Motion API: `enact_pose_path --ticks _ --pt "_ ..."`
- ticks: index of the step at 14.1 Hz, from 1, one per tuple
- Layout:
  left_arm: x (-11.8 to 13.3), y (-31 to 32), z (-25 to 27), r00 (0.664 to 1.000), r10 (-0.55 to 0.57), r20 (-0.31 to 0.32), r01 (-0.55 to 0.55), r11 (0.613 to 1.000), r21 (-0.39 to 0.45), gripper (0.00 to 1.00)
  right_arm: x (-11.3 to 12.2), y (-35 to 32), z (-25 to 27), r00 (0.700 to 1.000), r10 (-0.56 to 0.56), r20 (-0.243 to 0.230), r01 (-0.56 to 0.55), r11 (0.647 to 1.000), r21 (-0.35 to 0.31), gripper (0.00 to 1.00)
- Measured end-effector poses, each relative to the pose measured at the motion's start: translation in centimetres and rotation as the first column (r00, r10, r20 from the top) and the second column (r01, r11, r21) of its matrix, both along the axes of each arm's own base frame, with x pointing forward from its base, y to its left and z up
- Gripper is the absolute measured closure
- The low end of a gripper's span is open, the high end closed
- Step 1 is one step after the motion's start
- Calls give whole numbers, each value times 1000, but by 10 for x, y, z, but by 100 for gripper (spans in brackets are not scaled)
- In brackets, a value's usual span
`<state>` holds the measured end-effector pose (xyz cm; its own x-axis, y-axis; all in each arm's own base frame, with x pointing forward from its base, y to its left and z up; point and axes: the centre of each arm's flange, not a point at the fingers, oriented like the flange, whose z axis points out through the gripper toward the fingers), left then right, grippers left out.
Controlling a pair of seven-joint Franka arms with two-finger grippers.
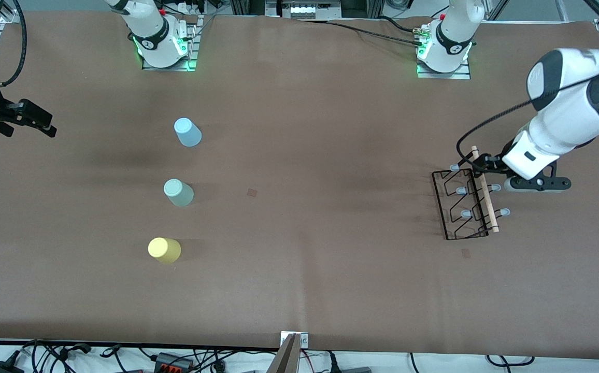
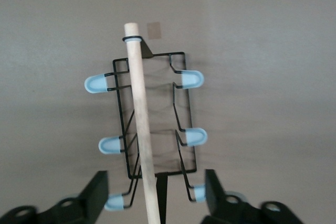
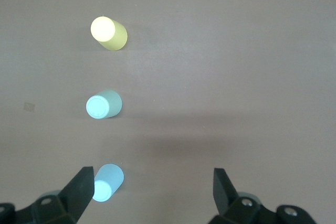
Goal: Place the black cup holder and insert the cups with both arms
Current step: 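Lower the left gripper onto the wooden handle of the black rack, then carry the rack with the left gripper while the right gripper reaches the green cup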
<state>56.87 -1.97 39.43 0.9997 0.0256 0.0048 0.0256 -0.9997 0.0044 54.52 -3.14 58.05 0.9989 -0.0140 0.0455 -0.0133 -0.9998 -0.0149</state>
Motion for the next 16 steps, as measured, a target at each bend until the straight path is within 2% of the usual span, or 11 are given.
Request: enact_pose_path --ticks 1,3,9,10,11,13,16 --pt "1 6 -12 1000 10 -8 -10 1000 -1 23 0 0 0 1000 0 0 0 1000 0 0" --pt "5 17 -27 999 29 -16 -29 1000 -3 32 0 0 -1 1000 0 -2 0 1000 0 0" --pt "1 20 -45 999 36 -21 -36 999 -4 35 7 1 -17 999 2 -32 -2 1000 0 0" --pt "-1 20 -50 999 36 -22 -36 999 -4 40 9 5 -22 999 10 -41 -10 1000 0 0" --pt "-3 20 -54 999 36 -27 -36 999 -4 40 12 12 -27 999 21 -49 -21 1000 1 0" --pt "-6 20 -59 999 37 -36 -37 999 -4 55 17 25 -40 996 43 -73 -43 999 2 0" --pt "-8 20 -62 998 37 -42 -37 999 -4 57 30 53 -81 986 91 -138 -92 996 3 0"
